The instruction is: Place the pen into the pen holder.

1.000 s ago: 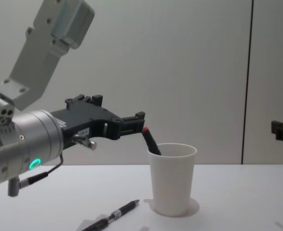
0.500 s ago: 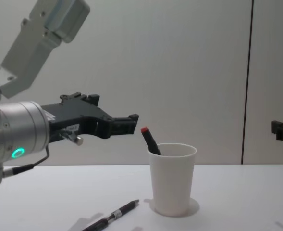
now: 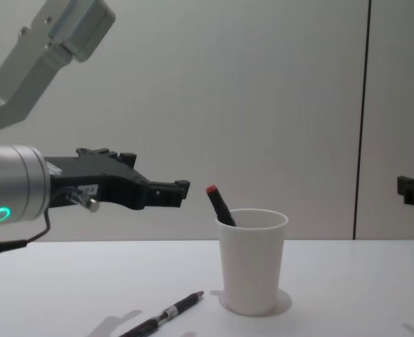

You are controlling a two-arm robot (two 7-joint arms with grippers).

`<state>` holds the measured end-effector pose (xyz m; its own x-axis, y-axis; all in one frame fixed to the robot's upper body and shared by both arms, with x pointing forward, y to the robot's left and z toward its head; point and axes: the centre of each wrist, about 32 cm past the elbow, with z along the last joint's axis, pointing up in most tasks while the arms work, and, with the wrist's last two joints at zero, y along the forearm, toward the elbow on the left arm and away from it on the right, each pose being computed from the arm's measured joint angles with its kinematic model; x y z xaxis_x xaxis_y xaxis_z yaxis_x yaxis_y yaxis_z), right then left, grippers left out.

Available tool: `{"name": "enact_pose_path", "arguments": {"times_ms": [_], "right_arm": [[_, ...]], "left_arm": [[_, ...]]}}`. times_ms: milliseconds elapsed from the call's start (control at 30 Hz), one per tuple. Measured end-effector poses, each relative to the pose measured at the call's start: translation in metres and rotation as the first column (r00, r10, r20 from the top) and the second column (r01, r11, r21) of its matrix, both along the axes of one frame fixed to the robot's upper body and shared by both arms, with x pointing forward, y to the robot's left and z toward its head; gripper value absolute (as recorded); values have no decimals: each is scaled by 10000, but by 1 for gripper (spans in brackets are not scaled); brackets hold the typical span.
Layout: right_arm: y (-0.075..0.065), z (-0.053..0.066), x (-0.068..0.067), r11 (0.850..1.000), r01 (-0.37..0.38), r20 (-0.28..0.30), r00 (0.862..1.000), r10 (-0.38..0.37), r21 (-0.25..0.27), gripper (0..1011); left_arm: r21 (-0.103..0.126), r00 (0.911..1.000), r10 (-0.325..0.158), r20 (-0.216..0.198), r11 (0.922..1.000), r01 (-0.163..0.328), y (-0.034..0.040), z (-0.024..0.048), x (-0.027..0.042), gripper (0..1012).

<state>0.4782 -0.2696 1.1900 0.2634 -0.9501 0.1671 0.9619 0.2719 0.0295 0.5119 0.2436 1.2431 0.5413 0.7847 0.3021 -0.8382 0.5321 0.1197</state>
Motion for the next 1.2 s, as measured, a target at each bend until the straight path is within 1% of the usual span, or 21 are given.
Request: {"name": "enact_pose_path", "arguments": {"times_ms": [100, 233, 267, 433, 667, 867, 933, 1067, 1133, 1200], "right_arm": [[0, 0, 0, 10000, -1, -1, 10000, 1, 0, 1002], [0, 0, 0, 10000, 0, 0, 10000, 0, 0, 1002], [0, 0, 0, 10000, -1, 1, 10000, 1, 0, 1002], [0, 0, 0, 10000, 0, 0, 10000, 0, -1, 1002], [0, 0, 0, 10000, 0, 0, 10000, 0, 0, 1002], [0, 0, 0, 10000, 0, 0, 10000, 0, 0, 1002], [0, 0, 0, 10000, 0, 0, 10000, 0, -1, 1002], [0, 0, 0, 10000, -1, 0, 10000, 1, 0, 1002], [0, 0, 0, 10000, -1, 0, 10000, 1, -1, 1002], [0, 0, 0, 10000, -1, 0, 10000, 1, -1, 1002]], "left_arm": [[-19, 9995, -72, -299, 10000, 71, 34, 26, 26, 1004], [-55, 9984, -139, -542, 9999, 137, 53, 42, 46, 1004], [-72, 9976, -173, -664, 9998, 169, 60, 49, 57, 1004], [-81, 9945, -299, -1006, 9995, 293, 64, 67, 91, 1004], [-54, 9900, -434, -1343, 9991, 431, 53, 89, 132, 1004], [54, 9847, -511, -1668, 9986, 528, 33, 110, 169, 1004], [126, 9824, -516, -1794, 9984, 547, 24, 124, 186, 1004], [258, 9766, -477, -2098, 9982, 543, 6, 143, 218, 1004], [290, 9746, -457, -2194, 9982, 533, -2, 150, 226, 1004], [336, 9708, -387, -2369, 9983, 480, -12, 154, 240, 1004]]}}
